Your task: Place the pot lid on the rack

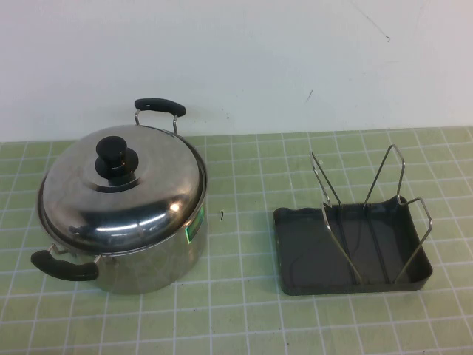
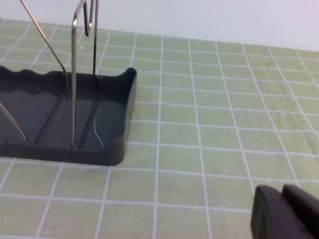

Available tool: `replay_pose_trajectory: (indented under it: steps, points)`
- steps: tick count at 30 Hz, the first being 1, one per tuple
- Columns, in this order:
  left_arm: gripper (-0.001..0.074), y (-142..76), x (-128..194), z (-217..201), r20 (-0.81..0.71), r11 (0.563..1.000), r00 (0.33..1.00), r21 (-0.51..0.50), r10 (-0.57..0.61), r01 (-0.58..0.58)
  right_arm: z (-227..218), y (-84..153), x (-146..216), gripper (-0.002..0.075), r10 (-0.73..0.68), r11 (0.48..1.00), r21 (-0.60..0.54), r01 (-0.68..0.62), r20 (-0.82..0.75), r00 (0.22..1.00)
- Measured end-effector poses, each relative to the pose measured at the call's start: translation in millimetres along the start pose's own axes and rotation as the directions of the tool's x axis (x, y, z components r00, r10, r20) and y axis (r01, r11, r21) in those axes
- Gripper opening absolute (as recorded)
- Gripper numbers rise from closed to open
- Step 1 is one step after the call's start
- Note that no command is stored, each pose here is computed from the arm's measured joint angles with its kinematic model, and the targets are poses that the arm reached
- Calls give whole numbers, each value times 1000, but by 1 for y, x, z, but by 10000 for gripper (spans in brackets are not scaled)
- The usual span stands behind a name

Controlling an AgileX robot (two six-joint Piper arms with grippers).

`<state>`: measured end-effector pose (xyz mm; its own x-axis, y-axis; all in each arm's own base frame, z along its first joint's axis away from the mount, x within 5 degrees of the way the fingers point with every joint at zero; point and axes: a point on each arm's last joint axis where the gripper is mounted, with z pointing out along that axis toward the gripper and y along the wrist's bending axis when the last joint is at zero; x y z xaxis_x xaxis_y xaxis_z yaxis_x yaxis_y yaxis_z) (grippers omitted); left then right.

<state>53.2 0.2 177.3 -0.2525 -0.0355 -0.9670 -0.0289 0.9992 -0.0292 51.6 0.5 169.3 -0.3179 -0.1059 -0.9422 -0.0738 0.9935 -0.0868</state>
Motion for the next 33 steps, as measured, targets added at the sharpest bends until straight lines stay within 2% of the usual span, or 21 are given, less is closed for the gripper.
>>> replay_pose_trajectory:
  steps: [29, 31, 33]
  points:
    - [-2, 0, 0, 0, 2, 1000, 1000, 1, -5, 5, 0, 0, 0, 29, 0, 1000, 0, 0, 0, 1000]
    - [-2, -2, -1, 0, 9, 998, 998, 19, -61, 60, 0, 0, 0, 29, 0, 1000, 0, 0, 0, 1000]
    - [-2, -5, -2, 0, 18, 977, 978, 59, -208, 207, 0, 0, 0, 29, 0, 1000, 0, 0, 0, 1000]
